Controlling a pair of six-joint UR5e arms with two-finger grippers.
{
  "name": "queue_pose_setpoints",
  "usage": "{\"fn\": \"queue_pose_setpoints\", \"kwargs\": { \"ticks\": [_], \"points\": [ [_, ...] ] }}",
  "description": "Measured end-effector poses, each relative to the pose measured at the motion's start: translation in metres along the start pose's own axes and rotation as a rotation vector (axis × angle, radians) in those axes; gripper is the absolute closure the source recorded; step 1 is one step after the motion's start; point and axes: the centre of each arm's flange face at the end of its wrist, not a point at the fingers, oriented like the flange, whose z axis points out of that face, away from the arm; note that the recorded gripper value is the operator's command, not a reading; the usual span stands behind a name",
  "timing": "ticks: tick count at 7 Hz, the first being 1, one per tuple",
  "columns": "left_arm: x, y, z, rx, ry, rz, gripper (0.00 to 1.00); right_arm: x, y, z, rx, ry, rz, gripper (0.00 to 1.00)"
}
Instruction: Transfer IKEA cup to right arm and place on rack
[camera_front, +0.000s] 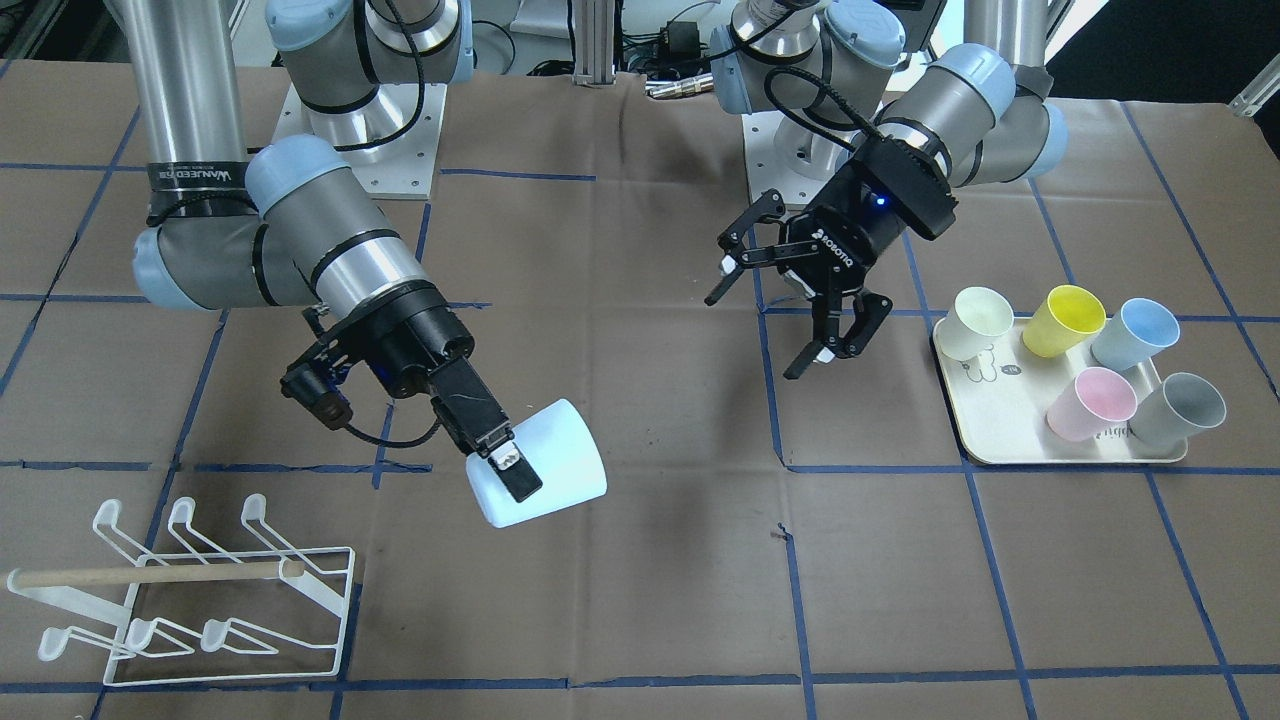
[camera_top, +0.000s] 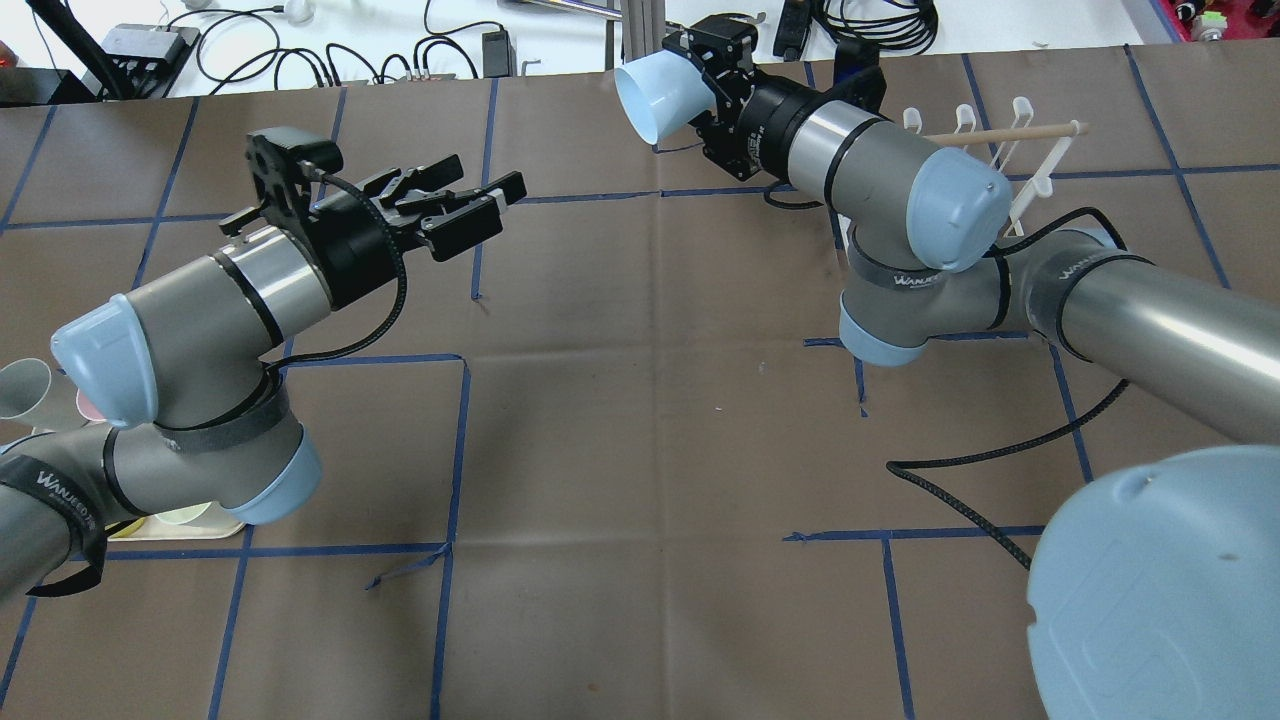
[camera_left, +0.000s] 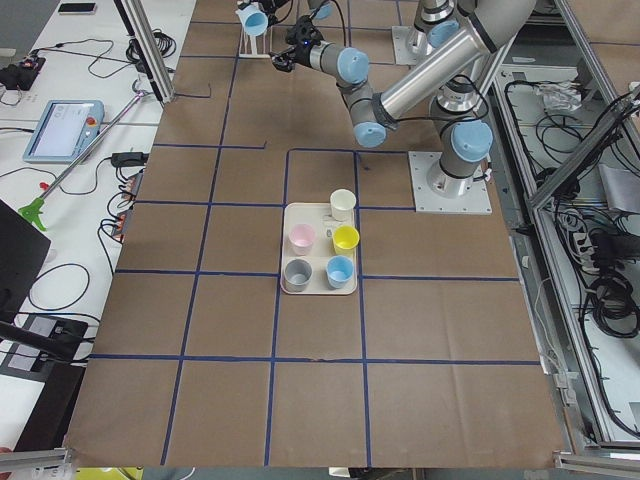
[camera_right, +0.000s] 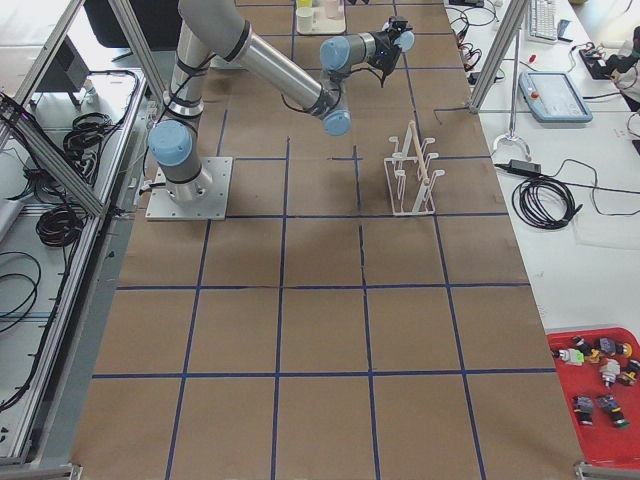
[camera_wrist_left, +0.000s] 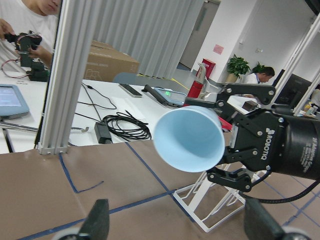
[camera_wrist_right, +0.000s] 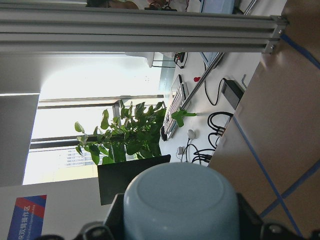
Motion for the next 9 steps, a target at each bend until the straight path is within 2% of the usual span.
{"fn": "queue_pose_setpoints", "kwargs": {
  "ticks": [2, 3, 4, 5, 7, 8, 9],
  "points": [
    [-0.019, -0.013, -0.015, -0.004, -0.071, -0.045, 0.05, 0.008, -0.034, -0.007, 0.107, 0.066, -0.412, 0.75],
    [-0.020, -0.031, -0.017, -0.045, -0.123, -0.093, 0.05, 0.010, -0.046, -0.010, 0.170, 0.120, -0.606, 0.78],
    [-0.016, -0.054, -0.019, -0.118, -0.186, -0.156, 0.05, 0.013, -0.057, -0.013, 0.227, 0.183, -0.788, 0.79],
    [-0.008, -0.072, -0.016, -0.209, -0.260, -0.204, 0.05, 0.016, -0.068, -0.017, 0.262, 0.231, -0.937, 0.79],
    [0.017, -0.096, 0.001, -0.447, -0.423, -0.260, 0.05, 0.014, -0.097, -0.024, 0.318, 0.284, -1.204, 0.78],
    [0.032, -0.109, 0.007, -0.589, -0.499, -0.287, 0.05, 0.020, -0.107, -0.022, 0.337, 0.295, -1.277, 0.78],
    [0.043, -0.120, 0.006, -0.733, -0.560, -0.320, 0.05, 0.031, -0.115, -0.020, 0.347, 0.303, -1.303, 0.78]
  ]
}}
